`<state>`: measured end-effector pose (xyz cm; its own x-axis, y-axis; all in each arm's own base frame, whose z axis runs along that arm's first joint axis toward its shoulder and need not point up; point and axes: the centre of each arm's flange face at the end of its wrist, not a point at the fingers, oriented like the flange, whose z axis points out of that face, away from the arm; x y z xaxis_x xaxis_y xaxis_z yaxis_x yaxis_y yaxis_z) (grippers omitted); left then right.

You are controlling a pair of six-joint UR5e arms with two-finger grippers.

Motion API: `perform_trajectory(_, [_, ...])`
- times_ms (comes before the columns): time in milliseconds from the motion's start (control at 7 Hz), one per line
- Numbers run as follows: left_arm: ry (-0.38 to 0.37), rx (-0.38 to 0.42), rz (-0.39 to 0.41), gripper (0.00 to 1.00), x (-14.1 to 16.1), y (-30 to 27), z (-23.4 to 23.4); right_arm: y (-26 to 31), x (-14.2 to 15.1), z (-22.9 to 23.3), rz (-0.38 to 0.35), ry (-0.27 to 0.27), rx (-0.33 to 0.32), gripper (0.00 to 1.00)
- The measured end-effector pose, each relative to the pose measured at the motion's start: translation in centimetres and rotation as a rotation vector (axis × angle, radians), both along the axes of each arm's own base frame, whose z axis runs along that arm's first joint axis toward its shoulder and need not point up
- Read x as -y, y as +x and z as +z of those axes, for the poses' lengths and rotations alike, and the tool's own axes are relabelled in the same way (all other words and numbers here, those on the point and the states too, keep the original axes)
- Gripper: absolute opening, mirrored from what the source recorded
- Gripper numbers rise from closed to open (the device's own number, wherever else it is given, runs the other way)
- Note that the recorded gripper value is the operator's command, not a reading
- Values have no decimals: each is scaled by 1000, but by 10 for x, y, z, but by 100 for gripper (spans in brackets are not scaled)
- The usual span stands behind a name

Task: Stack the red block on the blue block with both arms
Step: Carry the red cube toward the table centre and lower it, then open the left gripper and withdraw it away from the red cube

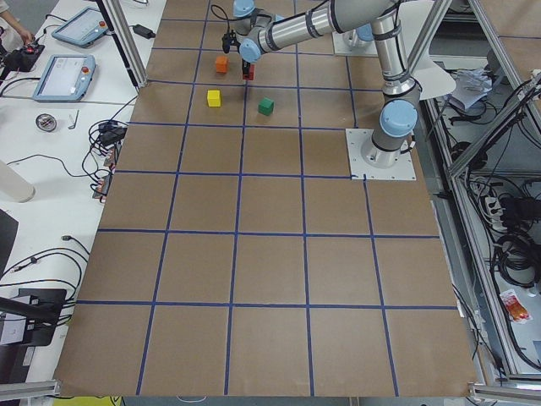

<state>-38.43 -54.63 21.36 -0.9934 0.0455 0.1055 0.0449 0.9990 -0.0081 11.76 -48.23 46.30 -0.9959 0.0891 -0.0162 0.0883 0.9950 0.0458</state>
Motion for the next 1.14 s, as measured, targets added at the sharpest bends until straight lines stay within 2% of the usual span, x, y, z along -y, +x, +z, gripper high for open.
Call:
perform_trajectory(143, [0,11,-2,87,1,0,-5,0,0,0,-1,1,-1,100])
perform_trajectory(286, [-2,33,1,100,3,2,-10,0,0,0,-2,4,-2,100])
perform_trajectory(571, [-19,44,10,100,8,6,-5,-1,-2,-2,-4,24,-4,100])
perform_trajectory(714, [-48,29,26,100,17,16,16,-2,-3,-2,-6,33,-5,100])
perform_trajectory(1000, [-84,5,44,100,28,47,77,-5,-3,-2,-13,41,-3,100])
perform_trajectory(1143, [-98,9,5,100,29,78,115,-5,-2,0,-15,32,-1,100])
